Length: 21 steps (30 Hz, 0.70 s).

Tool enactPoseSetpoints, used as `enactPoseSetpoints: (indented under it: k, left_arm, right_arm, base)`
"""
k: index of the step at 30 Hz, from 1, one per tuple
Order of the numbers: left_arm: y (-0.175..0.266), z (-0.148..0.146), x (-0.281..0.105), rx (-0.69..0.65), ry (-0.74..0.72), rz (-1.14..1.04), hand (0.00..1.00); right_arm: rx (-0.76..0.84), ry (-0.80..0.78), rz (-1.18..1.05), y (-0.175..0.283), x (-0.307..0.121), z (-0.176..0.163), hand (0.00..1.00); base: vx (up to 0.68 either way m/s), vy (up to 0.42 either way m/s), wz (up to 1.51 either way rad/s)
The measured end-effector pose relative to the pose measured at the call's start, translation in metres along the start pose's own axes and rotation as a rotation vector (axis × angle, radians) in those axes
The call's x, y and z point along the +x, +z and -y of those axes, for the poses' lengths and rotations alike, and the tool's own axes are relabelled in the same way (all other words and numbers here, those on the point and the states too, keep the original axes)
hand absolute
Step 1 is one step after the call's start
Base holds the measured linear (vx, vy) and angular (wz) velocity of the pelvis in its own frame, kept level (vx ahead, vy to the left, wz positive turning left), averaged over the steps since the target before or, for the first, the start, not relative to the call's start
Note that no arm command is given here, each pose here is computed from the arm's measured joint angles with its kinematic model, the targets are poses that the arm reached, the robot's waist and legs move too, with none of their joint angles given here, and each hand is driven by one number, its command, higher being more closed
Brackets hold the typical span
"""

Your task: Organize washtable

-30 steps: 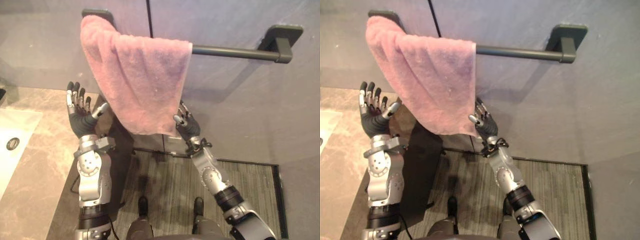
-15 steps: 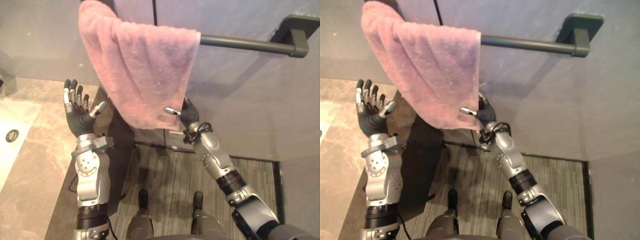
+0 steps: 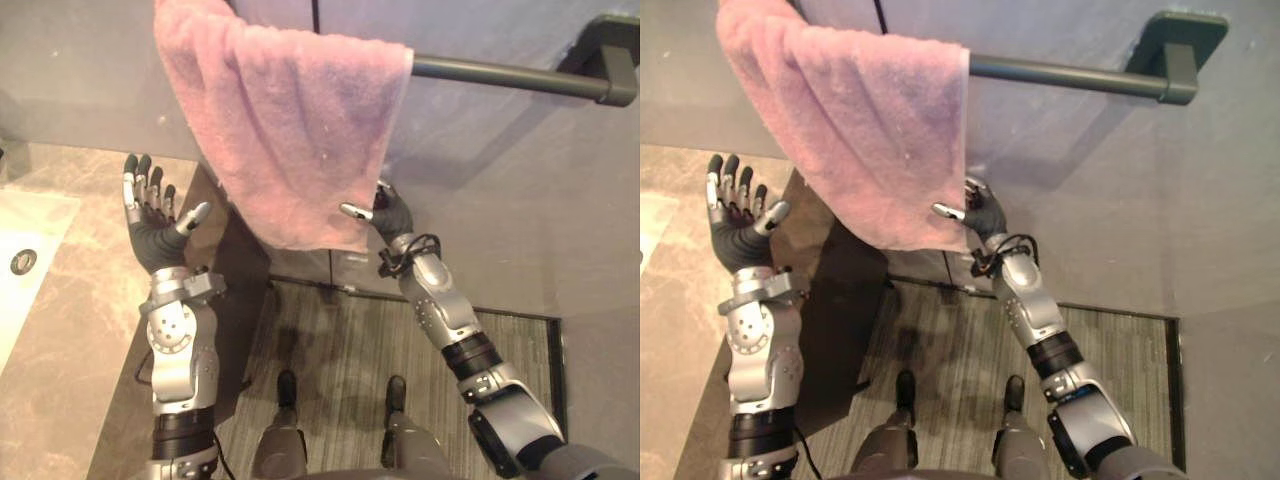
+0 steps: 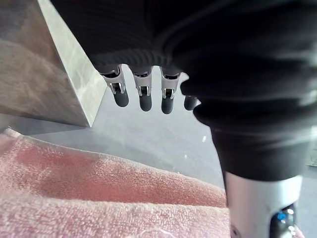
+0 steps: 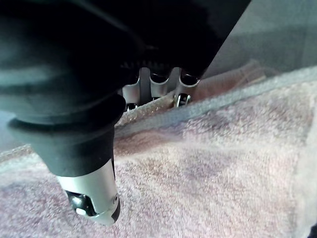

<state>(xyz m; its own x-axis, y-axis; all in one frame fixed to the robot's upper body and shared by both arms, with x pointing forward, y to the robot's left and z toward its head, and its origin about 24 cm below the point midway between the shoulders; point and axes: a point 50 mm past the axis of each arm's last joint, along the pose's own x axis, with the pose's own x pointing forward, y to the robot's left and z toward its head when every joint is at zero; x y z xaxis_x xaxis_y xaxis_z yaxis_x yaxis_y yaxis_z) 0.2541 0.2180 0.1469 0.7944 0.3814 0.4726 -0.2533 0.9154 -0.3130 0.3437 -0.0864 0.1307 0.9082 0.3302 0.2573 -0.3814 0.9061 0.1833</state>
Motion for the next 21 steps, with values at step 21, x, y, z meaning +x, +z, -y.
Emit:
enactPoseSetpoints:
  k: [21]
  left_arm:
    - [0.008,0.0,0.063,0.16,-0.039,0.054,0.0]
  right_arm:
    - [0.162,-0.08,0.255,0.051,0.003,-0.001,1.0]
  base:
    - [-0.03,0.023,-0.03]
